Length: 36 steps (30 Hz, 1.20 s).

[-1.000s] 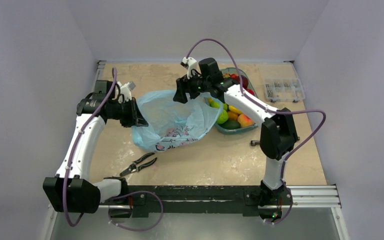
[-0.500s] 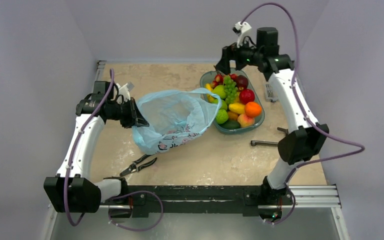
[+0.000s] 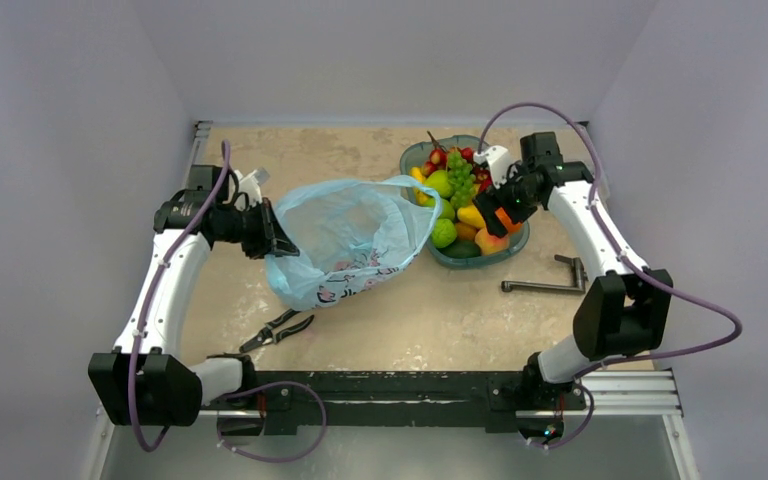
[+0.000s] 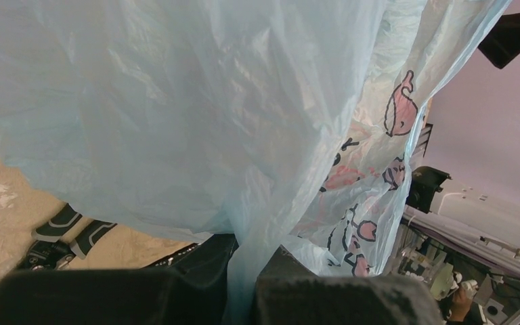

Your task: Place the fake fruits into the plastic bag and tie a complex knot

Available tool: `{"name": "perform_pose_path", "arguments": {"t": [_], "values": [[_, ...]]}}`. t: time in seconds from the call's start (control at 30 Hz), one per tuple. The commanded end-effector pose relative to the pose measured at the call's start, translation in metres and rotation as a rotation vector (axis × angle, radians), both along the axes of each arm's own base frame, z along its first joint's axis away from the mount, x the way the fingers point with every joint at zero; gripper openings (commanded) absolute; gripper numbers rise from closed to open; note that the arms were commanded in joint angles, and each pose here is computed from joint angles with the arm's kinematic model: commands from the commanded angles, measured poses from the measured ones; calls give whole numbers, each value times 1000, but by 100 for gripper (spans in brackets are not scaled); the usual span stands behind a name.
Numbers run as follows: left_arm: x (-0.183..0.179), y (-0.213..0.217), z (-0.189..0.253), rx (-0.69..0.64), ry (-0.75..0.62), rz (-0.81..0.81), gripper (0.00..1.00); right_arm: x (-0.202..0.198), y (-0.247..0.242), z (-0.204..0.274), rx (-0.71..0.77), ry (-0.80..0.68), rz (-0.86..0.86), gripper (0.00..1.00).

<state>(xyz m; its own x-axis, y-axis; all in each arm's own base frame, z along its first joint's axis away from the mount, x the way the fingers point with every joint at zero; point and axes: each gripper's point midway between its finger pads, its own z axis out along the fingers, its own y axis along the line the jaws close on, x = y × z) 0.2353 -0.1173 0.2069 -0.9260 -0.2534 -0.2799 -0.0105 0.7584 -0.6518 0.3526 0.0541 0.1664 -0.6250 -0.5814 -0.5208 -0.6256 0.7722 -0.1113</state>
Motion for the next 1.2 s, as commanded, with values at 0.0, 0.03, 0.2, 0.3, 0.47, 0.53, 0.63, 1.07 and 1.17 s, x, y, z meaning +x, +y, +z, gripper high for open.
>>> {"name": "perform_pose_path", "arguments": {"t": [0.0, 0.03, 0.2, 0.3, 0.47, 0.53, 0.63, 1.07, 1.17], "values": [[2, -2, 6, -23, -34, -9, 0, 7, -26, -9, -157, -58, 20, 91], [1, -2, 6, -24, -35, -11, 0, 9, -28, -16, -172, -58, 14, 91], [1, 0, 5, -6, -40, -16, 0, 18, -36, -41, -224, -56, 0, 88], [0, 1, 3, 3, -40, -15, 0, 22, -36, -51, -236, -58, 17, 85], [-1, 0, 1, -5, -29, -10, 0, 30, -39, -48, -255, -94, 21, 62], [-1, 1, 1, -2, -31, -12, 0, 31, -35, -33, -232, -119, 25, 48], [-1, 0, 1, -5, -29, -13, 0, 29, -25, -3, -169, -149, 34, 36], [3, -1, 0, -10, -37, -26, 0, -17, 154, 195, 503, -329, 423, 28], [3, -1, 1, -12, -40, -31, 0, -45, 213, 193, 597, -315, 548, 27]]}}
